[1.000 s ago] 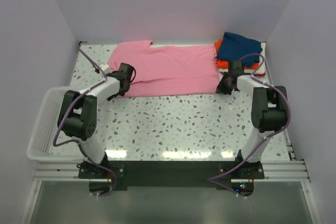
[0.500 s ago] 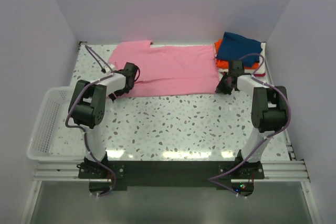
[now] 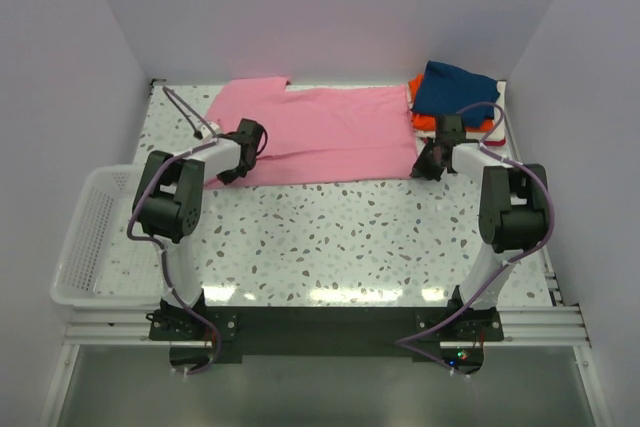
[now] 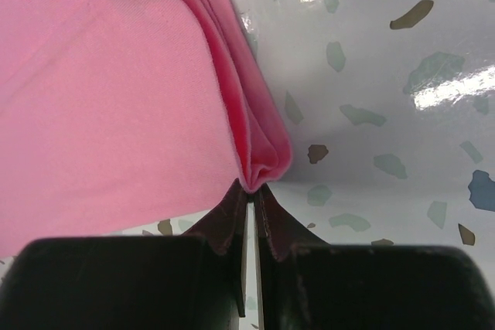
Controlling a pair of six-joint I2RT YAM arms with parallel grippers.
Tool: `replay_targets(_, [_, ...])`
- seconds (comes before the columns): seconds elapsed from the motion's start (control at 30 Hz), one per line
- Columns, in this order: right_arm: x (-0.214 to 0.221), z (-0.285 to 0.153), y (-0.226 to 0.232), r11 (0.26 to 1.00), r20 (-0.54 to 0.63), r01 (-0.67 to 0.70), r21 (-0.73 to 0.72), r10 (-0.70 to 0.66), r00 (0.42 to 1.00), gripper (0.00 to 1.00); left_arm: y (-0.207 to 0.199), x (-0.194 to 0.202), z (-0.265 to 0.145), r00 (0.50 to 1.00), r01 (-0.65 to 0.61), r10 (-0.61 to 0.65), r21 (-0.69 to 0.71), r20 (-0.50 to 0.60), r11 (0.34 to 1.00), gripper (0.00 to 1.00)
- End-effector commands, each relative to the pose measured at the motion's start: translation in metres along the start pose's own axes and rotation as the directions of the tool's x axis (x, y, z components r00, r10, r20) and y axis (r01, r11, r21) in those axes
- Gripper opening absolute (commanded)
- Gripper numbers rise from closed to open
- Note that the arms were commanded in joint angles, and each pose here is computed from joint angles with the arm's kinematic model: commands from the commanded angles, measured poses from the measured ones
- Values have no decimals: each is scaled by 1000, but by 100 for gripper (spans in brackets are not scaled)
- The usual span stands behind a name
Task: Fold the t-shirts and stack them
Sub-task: Fold the tshirt
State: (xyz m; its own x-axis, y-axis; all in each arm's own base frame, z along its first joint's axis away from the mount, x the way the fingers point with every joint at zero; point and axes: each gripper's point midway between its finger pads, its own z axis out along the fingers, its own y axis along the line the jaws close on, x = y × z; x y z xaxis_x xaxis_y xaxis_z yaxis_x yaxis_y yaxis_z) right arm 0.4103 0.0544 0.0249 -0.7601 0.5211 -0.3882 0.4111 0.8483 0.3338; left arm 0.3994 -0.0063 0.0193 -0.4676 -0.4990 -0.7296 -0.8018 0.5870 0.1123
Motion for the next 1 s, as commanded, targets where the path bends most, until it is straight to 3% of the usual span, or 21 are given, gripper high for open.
replay_targets(0.0, [-19, -17, 1, 1000, 55, -3, -6, 3, 998, 0, 13, 8, 4, 999, -48, 47, -33, -19, 998, 5])
replay_targets(0.03, [-19, -19, 0, 1000, 58, -3, -2, 3, 998, 0, 15, 11, 5, 999, -51, 50, -32, -22, 998, 0])
replay_targets(0.43, [-7, -52, -41, 997, 87, -61, 53, 56, 995, 0, 48, 36, -19, 995, -72, 74, 30, -65, 997, 0])
replay_targets(0.97, [67, -107, -98, 975, 16, -99, 197, 97, 995, 0, 105, 111, -68, 972, -117, 149, 175, -184, 978, 0])
